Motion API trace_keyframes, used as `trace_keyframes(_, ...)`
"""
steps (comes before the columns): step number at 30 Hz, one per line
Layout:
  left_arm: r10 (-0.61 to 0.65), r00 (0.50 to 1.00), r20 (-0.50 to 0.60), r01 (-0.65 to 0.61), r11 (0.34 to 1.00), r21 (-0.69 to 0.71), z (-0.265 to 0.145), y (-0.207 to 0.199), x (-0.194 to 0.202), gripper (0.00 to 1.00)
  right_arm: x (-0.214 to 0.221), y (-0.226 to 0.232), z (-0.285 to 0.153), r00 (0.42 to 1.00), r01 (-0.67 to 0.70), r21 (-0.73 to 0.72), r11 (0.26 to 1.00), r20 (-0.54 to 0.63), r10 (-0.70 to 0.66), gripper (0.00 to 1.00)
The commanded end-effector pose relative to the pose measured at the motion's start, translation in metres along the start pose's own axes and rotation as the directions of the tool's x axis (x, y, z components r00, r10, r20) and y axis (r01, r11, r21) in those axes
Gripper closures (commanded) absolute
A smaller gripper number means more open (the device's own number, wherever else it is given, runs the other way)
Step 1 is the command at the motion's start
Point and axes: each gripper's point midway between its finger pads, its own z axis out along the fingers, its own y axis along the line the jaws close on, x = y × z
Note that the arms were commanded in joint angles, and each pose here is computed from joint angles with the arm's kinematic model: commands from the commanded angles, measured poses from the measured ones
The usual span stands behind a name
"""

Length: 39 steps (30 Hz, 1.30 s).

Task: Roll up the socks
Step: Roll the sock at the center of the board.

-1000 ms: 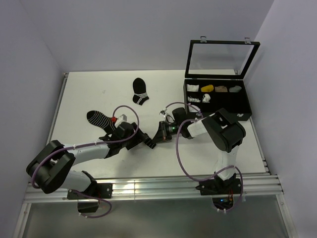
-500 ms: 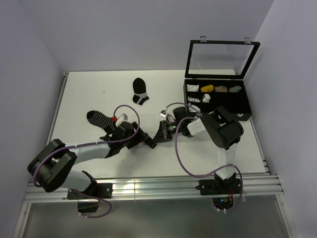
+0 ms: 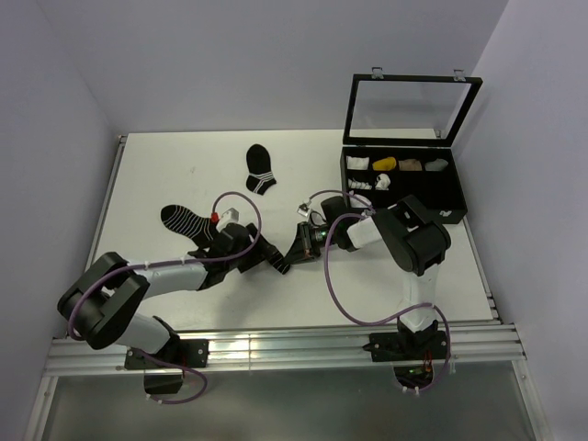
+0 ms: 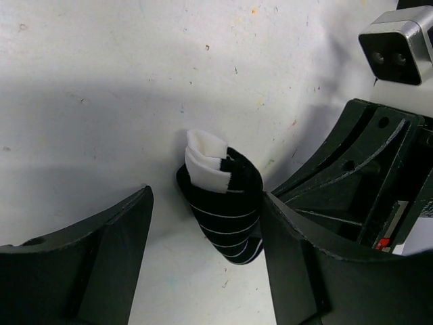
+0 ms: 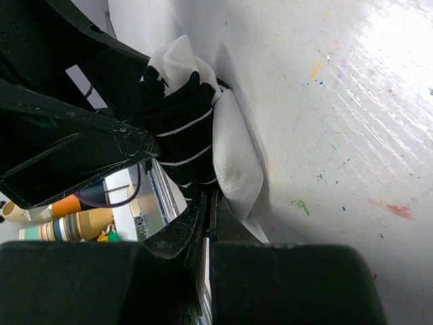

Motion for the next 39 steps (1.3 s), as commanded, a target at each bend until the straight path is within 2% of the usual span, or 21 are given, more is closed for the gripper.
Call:
trace_keyframes(1, 0.023, 1.000, 0.005, -0.023, 1.000, 0.002, 0.006, -0.003, -0.005, 0.31, 0.021, -0.081, -0.004, 0.995, -0.095, 0.296, 0.951, 0.022, 0.093, 1.00)
trace_keyframes(17, 0.023, 0.999, -0.042, -0.024, 0.999, -0.022, 0.018, 0.008, 0.009, 0.34, 0.009, -0.099, -0.015, 0.997, -0.071, 0.443, 0.894, 0.047, 0.057, 1.00)
trace_keyframes(25, 0.027, 0.999, -0.042, -0.027, 1.000, 0.003, 0.016, 0.005, 0.009, 0.25, 0.004, -0.104, -0.024, 0.998, -0.063, 0.505, 0.861, 0.058, 0.039, 1.00)
trace_keyframes(39, 0.049, 0.998, -0.047, -0.050, 0.998, -0.023, 0.030, 0.005, 0.009, 0.30, -0.003, -0.100, -0.024, 0.999, -0.003, 0.544, 0.839, 0.037, -0.020, 1.00)
